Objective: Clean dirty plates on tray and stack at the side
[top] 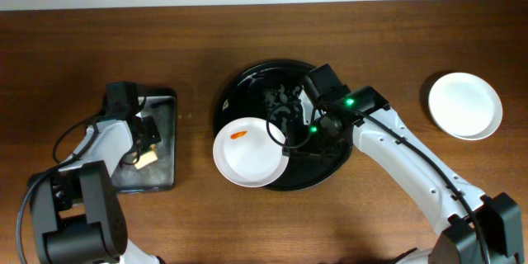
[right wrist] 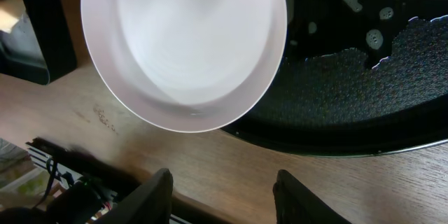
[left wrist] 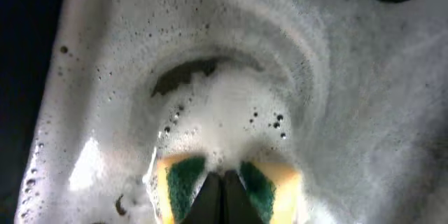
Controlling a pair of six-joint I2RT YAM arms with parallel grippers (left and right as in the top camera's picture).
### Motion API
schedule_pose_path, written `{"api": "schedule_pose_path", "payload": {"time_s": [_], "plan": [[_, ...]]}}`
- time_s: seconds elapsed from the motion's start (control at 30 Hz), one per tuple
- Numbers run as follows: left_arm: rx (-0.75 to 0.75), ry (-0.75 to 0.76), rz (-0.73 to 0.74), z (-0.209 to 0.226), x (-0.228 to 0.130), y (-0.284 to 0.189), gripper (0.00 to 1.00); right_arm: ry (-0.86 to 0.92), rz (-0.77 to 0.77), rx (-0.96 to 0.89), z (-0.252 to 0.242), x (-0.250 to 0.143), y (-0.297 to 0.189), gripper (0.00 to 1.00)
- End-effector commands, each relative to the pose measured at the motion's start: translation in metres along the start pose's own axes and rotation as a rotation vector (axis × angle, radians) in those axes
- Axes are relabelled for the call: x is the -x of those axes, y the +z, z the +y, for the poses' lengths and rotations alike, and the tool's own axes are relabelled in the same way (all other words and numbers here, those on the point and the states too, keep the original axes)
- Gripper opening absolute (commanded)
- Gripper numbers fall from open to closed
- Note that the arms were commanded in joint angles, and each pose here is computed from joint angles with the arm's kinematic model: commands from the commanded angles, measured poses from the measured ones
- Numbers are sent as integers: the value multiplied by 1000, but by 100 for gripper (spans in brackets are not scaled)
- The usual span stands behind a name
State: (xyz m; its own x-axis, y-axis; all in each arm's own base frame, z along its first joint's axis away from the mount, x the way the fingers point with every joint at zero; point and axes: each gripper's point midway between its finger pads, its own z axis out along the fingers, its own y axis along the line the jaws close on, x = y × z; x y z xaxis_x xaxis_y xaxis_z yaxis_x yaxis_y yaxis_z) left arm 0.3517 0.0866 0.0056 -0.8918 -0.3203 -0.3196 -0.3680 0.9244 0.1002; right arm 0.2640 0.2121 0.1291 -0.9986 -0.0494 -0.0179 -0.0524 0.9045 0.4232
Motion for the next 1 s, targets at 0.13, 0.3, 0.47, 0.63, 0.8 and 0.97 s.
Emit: {"api": "schedule_pose_path", "payload": {"time_s": [0.13, 0.3, 0.47, 0.63, 0.8, 0.97], "plan": [[-49, -121, 63, 3, 4, -79, 24, 1, 1, 3, 2, -2, 0, 48], [-73, -211, 178, -3, -67, -27, 0, 1, 1, 3, 2, -2, 0, 48], [-128, -203, -48, -12, -25, -8, 0, 9, 2, 3, 2, -2, 0, 48], [-130, -125, -68, -10, 19, -65, 10, 9, 4, 2, 2, -3, 0, 48], [-29, -162, 12, 6, -6, -48, 41, 9, 3, 2, 2, -3, 0, 48], [5, -144, 132, 1, -30, 6, 43, 9, 3, 3, 2, -3, 0, 48]]}}
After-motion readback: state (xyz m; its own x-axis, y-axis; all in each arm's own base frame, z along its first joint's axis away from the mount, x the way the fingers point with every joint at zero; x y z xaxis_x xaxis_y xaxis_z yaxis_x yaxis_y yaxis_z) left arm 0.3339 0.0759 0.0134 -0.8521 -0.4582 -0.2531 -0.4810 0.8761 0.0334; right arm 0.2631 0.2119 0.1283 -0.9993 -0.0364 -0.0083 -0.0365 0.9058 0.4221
